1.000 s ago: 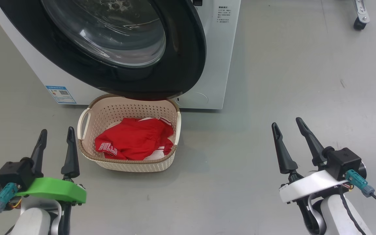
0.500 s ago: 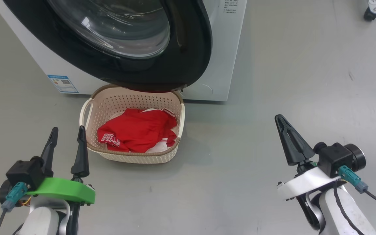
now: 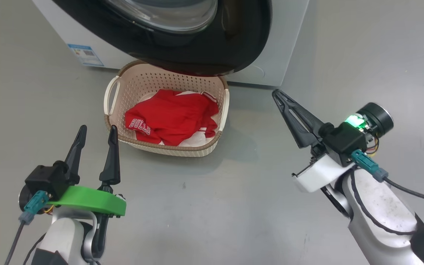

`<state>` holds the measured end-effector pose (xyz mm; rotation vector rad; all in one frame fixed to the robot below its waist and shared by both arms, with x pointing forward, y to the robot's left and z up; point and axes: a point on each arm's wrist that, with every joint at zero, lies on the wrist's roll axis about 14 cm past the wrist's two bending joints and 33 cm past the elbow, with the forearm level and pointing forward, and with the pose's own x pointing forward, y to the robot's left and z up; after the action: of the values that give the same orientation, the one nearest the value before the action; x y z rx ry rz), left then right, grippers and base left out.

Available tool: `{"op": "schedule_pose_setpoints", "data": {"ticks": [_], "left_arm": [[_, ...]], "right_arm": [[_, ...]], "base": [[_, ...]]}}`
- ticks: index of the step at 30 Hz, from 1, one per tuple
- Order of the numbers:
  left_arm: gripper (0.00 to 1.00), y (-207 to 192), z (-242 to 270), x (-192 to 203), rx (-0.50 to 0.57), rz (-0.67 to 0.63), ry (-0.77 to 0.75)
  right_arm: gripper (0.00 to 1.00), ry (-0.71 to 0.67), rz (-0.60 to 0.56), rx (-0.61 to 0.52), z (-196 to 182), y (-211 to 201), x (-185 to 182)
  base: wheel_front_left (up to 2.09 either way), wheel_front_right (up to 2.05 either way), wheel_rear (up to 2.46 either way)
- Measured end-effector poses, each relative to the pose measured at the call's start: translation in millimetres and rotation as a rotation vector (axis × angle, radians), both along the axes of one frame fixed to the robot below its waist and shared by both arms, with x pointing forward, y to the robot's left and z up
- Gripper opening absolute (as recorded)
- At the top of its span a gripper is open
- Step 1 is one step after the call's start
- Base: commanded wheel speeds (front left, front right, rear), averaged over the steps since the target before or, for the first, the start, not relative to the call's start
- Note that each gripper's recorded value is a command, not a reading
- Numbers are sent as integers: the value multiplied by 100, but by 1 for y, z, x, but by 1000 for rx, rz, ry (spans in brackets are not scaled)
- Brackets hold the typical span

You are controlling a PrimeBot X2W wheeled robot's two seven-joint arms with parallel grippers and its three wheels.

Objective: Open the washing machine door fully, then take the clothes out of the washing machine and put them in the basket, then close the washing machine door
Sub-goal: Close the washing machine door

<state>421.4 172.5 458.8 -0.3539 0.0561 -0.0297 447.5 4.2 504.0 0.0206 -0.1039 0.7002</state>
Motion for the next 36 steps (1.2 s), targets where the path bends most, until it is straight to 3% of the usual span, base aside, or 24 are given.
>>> {"op": "schedule_pose_setpoints", "data": {"ticks": [5, 19, 36], "left_arm": [[100, 8, -10, 4, 0, 23, 25], [100, 35, -32, 14, 21, 102, 79], [100, 70, -60, 5, 60, 193, 168]], "right_arm": [[0, -10, 80, -6, -3, 27, 14], [0, -28, 169, -72, -31, 59, 78], [0, 18, 109, -4, -57, 72, 146]], "base": [[0, 0, 0], [0, 0, 0], [0, 0, 0]]}}
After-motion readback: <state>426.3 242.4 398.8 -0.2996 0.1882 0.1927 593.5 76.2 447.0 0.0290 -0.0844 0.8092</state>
